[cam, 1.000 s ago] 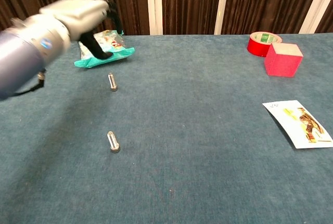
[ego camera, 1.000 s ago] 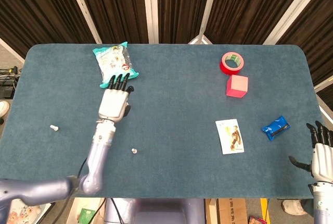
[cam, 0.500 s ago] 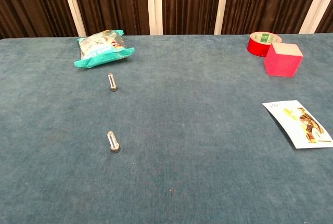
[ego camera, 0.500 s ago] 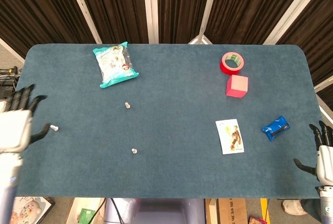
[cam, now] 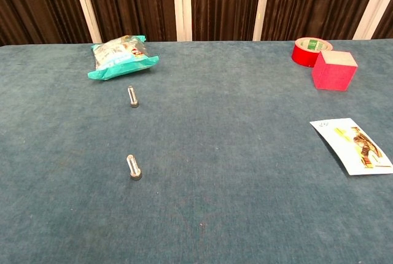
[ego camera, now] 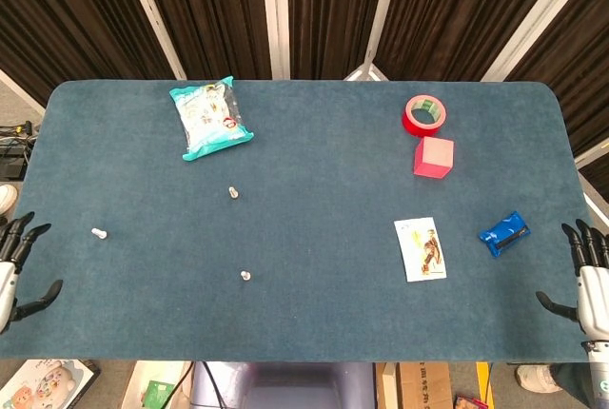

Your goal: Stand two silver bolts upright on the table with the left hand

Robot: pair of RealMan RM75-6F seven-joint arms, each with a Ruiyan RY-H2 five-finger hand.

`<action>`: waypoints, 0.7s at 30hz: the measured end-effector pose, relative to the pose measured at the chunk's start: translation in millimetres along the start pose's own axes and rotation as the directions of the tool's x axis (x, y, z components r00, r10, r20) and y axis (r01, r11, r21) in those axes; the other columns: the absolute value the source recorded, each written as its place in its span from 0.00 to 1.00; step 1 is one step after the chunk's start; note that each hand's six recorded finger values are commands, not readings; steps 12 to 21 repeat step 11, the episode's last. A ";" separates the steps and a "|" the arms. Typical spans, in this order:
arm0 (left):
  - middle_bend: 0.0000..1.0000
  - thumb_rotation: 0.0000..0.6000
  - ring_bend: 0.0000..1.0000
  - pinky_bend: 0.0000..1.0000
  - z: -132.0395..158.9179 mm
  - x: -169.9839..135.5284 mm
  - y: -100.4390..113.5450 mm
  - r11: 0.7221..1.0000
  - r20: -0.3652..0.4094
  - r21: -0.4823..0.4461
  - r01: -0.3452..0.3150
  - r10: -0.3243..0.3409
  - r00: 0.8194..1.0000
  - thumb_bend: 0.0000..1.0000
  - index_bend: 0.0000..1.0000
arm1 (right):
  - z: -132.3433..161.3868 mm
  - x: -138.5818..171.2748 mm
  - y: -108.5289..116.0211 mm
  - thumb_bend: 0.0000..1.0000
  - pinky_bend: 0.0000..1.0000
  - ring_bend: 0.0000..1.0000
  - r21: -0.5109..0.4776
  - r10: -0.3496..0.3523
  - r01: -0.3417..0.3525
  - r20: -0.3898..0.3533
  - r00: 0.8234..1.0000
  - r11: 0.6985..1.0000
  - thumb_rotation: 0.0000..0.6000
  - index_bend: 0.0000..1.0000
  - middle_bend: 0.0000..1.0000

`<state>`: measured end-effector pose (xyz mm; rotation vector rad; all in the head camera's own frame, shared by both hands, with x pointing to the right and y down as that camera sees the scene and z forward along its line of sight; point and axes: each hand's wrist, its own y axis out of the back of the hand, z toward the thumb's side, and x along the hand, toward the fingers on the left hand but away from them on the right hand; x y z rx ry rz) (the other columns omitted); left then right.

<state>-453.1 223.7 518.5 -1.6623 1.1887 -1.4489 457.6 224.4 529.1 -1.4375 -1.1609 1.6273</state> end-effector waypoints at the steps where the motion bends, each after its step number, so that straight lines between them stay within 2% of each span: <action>1: 0.00 1.00 0.00 0.00 -0.8 -0.8 -3.5 1.000 0.003 0.000 0.004 -0.004 1.000 0.42 0.15 | 0.2 -0.1 -0.3 0.01 0.00 0.00 0.002 0.005 -0.005 -0.003 1.000 1.000 1.00 0.09 0.02; 6: 0.00 1.00 0.00 0.00 -4.4 -3.6 -13.9 1.000 0.015 0.000 -0.001 0.001 1.000 0.42 0.15 | 2.5 -0.7 -1.0 0.00 0.00 0.00 0.005 0.012 -0.012 -0.022 1.000 1.000 1.00 0.09 0.02; 11: 0.00 1.00 0.00 0.00 -3.1 -5.2 -10.0 0.999 0.036 -0.001 -0.046 0.046 0.998 0.42 0.15 | 6.2 -0.7 -2.5 0.00 0.00 0.00 -0.003 0.010 -0.010 -0.046 0.999 1.000 1.00 0.09 0.02; 21: 0.00 1.00 0.00 0.00 -3.1 -5.2 -10.0 0.999 0.036 -0.001 -0.046 0.046 0.998 0.42 0.15 | 6.2 -0.7 -2.5 0.00 0.00 0.00 -0.003 0.010 -0.010 -0.046 0.999 1.000 1.00 0.09 0.02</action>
